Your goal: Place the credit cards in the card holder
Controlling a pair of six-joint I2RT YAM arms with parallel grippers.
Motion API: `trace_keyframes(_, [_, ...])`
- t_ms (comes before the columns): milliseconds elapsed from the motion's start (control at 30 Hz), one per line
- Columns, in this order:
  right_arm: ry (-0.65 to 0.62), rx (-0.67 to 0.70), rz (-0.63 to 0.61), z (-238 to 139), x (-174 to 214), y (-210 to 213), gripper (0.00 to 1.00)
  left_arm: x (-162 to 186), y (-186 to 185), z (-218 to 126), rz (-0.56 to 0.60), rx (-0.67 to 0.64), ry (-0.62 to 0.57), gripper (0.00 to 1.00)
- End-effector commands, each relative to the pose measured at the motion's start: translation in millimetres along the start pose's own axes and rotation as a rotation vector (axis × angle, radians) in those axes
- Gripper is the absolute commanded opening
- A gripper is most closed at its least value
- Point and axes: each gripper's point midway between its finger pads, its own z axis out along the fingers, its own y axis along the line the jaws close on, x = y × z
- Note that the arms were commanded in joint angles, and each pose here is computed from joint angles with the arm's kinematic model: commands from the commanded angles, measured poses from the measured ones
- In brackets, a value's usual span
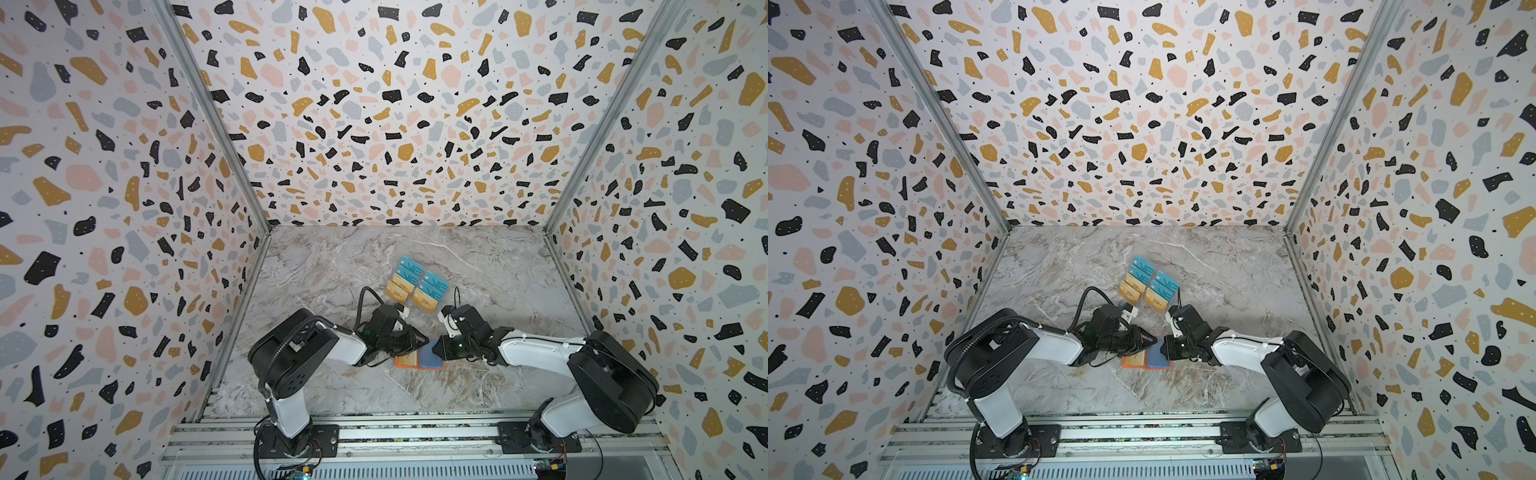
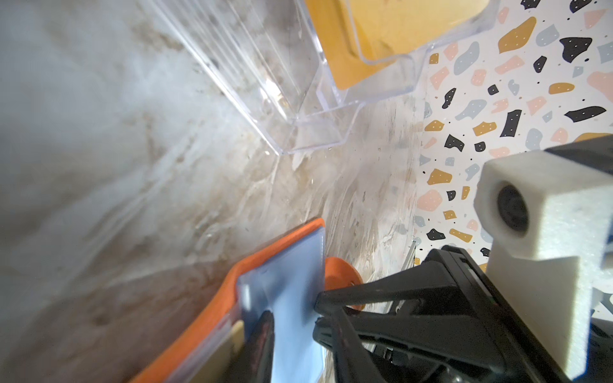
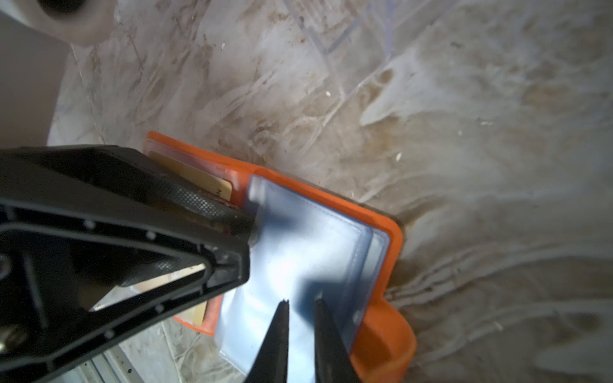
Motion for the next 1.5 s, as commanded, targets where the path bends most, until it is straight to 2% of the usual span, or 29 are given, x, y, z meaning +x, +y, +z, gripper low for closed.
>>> trace_keyframes(0, [0.014,0.023,0.016,-3.3,5.6,-5.2,0.18,7.6,2.7,-0.9,-0.011,0.027,0.021,0.32])
trace_keyframes(300, [-0.008,0.008,0.016,-6.0,1.0,-1.2,0.18,23.3,2.0,-4.6,-0.034,0.067,0.039,0.32])
trace_keyframes(700, [-0.063,-0.011,0.017,-15.9,-9.3,4.6,0.18,16.9,-3.4,6.5,-0.044,0.111,0.040,0.31])
trace_keyframes(800, [-0.094,-0.017,0.024,-23.6,-13.8,6.2,0.17,18.1,0.2,7.0,-0.054,0.103,0.039,0.27])
trace_keyframes(967, [-0.097,-0.037,0.033,-29.1,-12.5,7.3,0.17,14.3,-4.0,4.3,-0.061,0.118,0.016,0.05])
trace_keyframes(1033, [-0.090,-0.042,0.041,-28.8,-9.3,5.6,0.17,12.7,-7.2,2.0,-0.057,0.124,0.005,0.00])
trace_keyframes(1300, [-0.109,-0.074,0.097,-33.2,-10.2,-6.8,0.18,14.5,-5.9,-6.0,-0.053,0.121,-0.011,0.00])
trace_keyframes(1467, [-0.078,-0.084,0.098,-25.9,-4.6,-8.8,0.18,15.9,-9.2,-8.1,-0.046,0.141,-0.009,0.00])
